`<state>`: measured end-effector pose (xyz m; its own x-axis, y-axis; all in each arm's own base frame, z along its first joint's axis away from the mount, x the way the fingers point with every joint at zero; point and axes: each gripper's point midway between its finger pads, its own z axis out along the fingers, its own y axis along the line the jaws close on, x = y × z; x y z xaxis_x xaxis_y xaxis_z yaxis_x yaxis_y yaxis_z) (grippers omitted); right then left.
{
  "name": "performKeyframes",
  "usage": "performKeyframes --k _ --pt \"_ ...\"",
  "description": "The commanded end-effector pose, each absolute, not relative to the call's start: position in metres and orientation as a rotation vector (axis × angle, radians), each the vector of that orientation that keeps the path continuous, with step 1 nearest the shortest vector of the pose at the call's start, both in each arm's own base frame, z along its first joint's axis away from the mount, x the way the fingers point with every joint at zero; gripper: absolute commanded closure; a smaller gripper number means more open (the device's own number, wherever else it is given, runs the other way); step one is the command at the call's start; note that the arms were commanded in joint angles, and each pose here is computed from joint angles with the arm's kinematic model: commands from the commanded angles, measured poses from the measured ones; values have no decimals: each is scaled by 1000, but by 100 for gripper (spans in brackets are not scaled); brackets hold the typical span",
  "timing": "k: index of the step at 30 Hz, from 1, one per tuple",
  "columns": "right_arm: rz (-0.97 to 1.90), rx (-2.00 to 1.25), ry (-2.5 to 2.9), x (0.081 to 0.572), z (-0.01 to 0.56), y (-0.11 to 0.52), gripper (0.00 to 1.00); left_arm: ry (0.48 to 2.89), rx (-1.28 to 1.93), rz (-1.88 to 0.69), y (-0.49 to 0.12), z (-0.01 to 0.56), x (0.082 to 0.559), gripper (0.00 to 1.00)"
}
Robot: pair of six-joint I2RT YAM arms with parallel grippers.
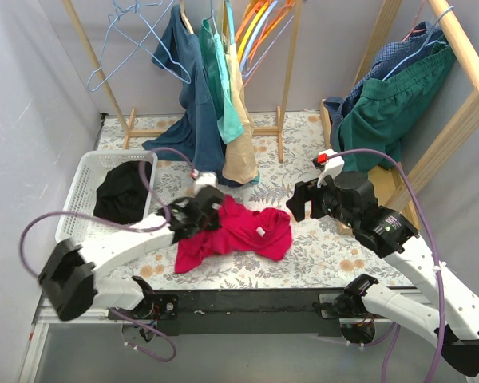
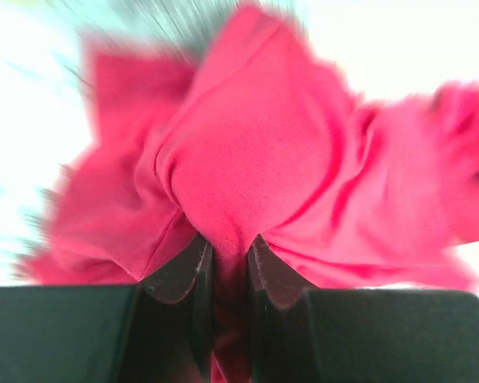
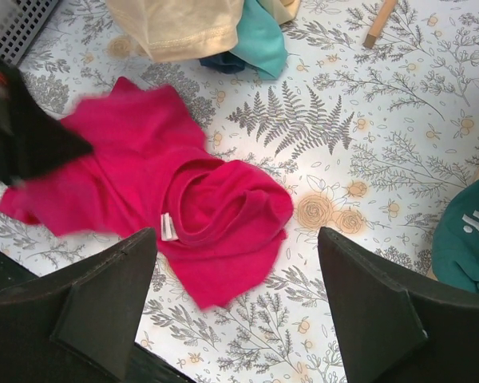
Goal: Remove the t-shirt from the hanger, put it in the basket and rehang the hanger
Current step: Place the T-shirt in the bin.
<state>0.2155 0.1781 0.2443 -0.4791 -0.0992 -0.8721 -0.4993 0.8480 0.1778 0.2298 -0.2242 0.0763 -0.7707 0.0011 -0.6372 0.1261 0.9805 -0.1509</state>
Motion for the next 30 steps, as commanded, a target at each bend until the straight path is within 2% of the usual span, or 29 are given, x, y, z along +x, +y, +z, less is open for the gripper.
performKeyframes --k 1,3,9,15,20,26,30 --pt "554 -433 1987 219 257 186 11 2238 -50 -311 -175 175 267 100" --pt "563 -440 1989 219 255 188 11 2150 -135 -280 -147 216 283 100" --pt "578 -454 1993 220 251 193 11 2009 -267 -16 -74 291 295 100" --pt "601 -484 1997 220 249 200 11 1782 -461 169 -5 369 285 100" --pt "611 -510 2013 220 244 205 12 1594 -558 224 28 429 268 100" --pt "637 -526 2013 221 241 212 12 1514 -625 311 49 459 256 100" --pt "675 -553 2027 217 236 218 12 1463 -724 467 74 430 238 100"
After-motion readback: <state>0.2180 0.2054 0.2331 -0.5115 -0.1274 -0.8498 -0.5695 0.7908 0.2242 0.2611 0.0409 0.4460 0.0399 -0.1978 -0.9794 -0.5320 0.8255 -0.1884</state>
